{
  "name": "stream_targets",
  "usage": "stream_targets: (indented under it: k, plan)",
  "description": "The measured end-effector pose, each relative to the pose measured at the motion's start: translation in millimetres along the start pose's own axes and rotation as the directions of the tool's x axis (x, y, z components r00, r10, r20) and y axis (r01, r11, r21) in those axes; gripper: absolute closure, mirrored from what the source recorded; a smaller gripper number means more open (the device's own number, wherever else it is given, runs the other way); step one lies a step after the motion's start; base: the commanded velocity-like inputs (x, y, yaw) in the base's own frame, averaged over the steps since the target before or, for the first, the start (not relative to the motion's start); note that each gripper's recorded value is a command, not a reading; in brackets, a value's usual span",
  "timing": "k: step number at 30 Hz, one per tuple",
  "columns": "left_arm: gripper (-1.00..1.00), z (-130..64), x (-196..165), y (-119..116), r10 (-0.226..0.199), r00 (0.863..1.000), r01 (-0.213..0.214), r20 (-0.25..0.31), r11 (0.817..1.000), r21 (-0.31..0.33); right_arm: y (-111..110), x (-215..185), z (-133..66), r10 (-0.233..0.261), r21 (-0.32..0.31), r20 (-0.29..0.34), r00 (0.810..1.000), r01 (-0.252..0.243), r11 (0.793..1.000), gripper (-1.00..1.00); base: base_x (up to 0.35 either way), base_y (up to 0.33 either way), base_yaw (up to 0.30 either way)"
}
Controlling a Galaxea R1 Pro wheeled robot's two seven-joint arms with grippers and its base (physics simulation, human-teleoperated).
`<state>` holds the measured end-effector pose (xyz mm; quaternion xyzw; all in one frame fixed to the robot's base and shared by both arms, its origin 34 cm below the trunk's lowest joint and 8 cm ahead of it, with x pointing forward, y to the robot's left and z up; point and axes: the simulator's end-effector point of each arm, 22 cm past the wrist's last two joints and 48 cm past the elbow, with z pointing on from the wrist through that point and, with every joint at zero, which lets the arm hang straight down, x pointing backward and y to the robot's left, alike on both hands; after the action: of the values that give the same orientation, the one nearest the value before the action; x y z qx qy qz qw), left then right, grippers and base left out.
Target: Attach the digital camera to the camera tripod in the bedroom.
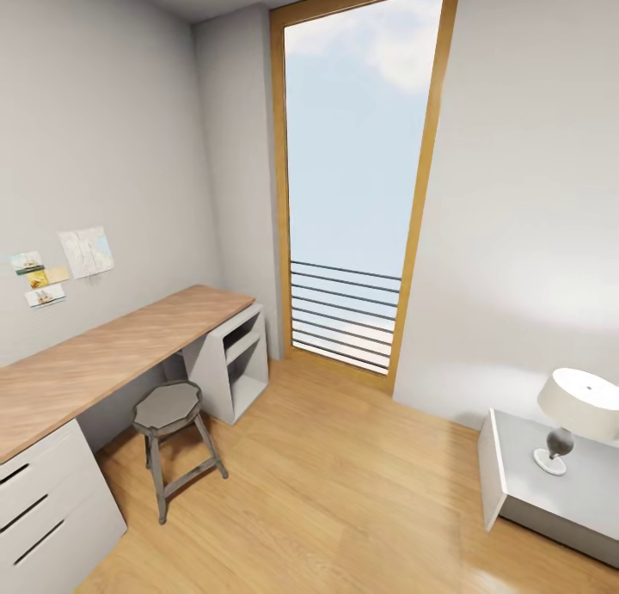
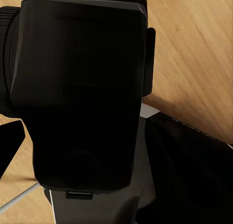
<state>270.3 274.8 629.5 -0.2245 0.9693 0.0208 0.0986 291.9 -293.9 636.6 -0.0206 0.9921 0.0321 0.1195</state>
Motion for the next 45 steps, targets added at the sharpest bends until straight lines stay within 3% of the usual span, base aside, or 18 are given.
stream_targets:
  k: [24,45]
  plan:
    - [1.0,0.0,-0.3,-0.3,-0.002,1.0,0.002,0.001,1.0,0.0,7.6,2.2,0.9,0.007,-0.009,-0.011,1.0,-0.007,1.0,-1.0,0.0,0.0,0.007]
    - [1.0,-0.6,-2.6,-1.0,0.007,1.0,-0.007,0.008,1.0,0.002,13.1,-0.7,1.0,0.003,-0.016,-0.004,1.0,-0.003,1.0,-1.0,0.0,0.0,0.251]
